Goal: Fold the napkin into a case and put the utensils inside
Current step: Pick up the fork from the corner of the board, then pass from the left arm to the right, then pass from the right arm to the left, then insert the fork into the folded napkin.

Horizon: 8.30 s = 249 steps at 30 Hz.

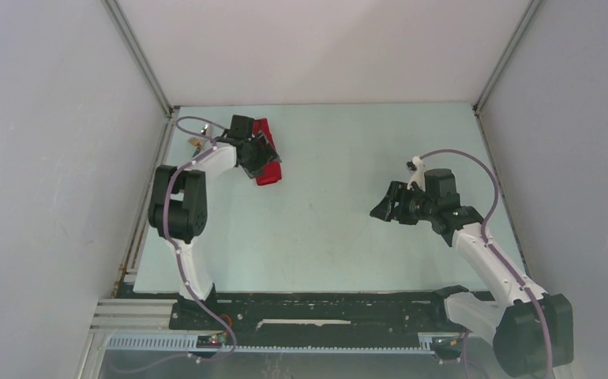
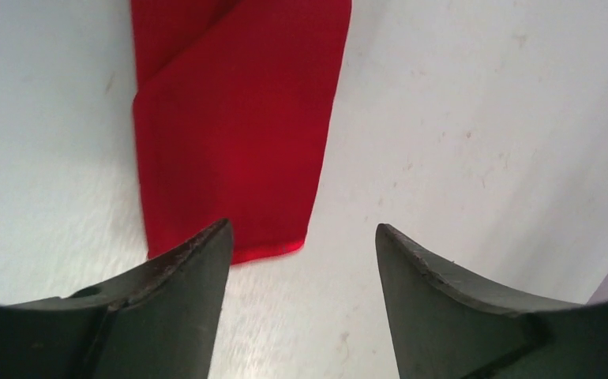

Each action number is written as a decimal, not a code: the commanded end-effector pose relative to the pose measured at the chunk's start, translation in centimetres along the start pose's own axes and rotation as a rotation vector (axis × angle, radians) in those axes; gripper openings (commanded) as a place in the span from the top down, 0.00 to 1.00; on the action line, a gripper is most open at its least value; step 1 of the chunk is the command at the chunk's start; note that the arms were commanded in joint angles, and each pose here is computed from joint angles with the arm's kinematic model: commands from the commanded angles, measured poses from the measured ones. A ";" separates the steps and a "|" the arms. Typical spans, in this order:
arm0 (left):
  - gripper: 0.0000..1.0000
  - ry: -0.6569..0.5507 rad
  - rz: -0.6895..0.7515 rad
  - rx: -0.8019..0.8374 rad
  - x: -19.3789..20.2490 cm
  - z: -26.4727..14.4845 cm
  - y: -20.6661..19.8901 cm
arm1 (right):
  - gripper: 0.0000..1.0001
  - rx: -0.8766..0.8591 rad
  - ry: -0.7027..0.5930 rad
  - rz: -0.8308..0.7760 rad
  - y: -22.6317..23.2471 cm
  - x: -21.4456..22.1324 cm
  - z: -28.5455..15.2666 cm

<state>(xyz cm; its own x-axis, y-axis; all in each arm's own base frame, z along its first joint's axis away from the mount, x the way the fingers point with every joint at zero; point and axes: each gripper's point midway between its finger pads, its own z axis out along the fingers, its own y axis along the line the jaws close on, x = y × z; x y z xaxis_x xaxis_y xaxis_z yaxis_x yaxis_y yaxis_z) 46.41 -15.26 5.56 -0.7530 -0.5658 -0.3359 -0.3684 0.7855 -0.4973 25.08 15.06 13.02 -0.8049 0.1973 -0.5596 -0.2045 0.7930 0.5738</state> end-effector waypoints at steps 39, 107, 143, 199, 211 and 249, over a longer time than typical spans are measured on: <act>0.46 -0.301 -0.603 -0.634 -19.0 0.1 18.1 | 0.30 -0.003 0.022 -0.093 2.5 0.7 0.3; 0.32 -0.288 0.311 1.132 7.0 -24.5 -14.2 | 1.00 -1.117 0.084 -0.011 22.7 -6.7 2.1; 0.60 -0.371 0.306 0.435 5.7 -21.8 -13.2 | 1.00 -0.635 0.039 -0.293 21.3 -3.4 5.9; 1.00 -0.583 0.427 -0.217 -23.0 -0.7 -5.2 | 0.62 -0.157 0.188 -0.124 6.9 0.8 7.6; 1.00 -0.490 0.434 -0.265 -21.2 1.9 -3.2 | 0.67 -0.183 0.188 -0.117 6.9 0.8 7.6; 0.96 -0.272 0.435 -0.302 -13.0 0.9 -1.6 | 0.78 -0.215 0.177 -0.120 8.1 2.0 6.5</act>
<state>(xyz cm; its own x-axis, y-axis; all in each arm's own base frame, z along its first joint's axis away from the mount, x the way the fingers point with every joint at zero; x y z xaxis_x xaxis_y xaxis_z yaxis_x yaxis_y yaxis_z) 57.35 -9.24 5.38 -0.7705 -0.1574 -0.6176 -0.2042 0.9789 0.0053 25.29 25.36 11.17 -0.8753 -0.0261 -0.4830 -0.3705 0.6780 0.6348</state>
